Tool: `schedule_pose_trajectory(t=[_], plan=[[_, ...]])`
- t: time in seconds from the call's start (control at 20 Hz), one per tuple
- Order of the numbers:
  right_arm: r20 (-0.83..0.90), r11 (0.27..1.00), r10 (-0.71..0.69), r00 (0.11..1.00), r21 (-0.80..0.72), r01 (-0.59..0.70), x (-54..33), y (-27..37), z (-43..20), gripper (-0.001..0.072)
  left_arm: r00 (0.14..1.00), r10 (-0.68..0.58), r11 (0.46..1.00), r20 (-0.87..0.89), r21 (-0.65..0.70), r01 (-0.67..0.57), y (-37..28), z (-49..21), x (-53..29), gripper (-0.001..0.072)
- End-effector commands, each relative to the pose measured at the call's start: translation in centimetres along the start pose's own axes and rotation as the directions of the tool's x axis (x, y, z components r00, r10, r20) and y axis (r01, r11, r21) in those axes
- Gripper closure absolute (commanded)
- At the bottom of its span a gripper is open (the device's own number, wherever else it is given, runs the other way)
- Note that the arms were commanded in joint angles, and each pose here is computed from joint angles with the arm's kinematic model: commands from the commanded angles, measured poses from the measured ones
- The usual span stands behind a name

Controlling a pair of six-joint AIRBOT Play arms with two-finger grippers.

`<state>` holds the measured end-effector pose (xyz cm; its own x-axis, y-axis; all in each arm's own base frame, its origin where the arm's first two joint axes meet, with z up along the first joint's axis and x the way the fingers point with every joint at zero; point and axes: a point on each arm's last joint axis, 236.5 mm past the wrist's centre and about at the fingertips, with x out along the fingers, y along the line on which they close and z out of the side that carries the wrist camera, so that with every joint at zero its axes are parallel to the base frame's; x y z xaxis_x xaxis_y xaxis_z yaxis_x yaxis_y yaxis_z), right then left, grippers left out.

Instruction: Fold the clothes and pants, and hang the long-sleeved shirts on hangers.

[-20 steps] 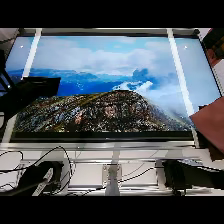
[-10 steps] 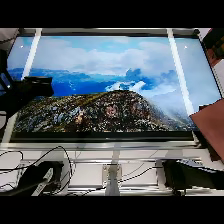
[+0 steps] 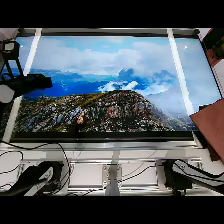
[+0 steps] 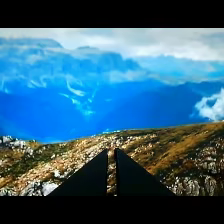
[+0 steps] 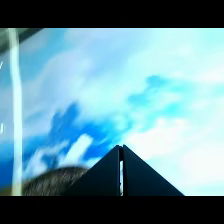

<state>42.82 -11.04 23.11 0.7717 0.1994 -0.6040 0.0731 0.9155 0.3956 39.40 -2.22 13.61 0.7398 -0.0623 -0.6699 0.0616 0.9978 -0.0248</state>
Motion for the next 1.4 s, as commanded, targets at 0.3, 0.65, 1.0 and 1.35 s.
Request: schedule_pose_trajectory(t=[0.3, 0.65, 1.0, 1.35], plan=[[-0.358, 0.883, -0.392, 0.847, -0.403, 0.239, 2.1, 3.4, -10.7, 0.0695, 0.995, 0.011, 1.000, -0.097, -0.008, -0.012, 0.5, -1.6, 1.1, 0.0652], [-0.354, 0.842, -0.536, 0.767, -0.296, 0.452, 0.4, -3.1, -10.2, 0.0694, 0.995, 0.011, 1.000, -0.096, -0.008, -0.012, 0.5, -1.6, 1.1, 0.0652], [-0.354, 0.842, -0.535, 0.767, -0.296, 0.450, 0.5, -3.0, -10.2, 0.0694, 0.995, 0.011, 1.000, -0.096, -0.008, -0.012, 0.5, -1.6, 1.1, 0.0652], [-0.354, 0.842, -0.535, 0.767, -0.296, 0.450, 0.5, -3.0, -10.2, 0.0694, 0.995, 0.011, 1.000, -0.096, -0.008, -0.012, 0.5, -1.6, 1.1, 0.0652]])
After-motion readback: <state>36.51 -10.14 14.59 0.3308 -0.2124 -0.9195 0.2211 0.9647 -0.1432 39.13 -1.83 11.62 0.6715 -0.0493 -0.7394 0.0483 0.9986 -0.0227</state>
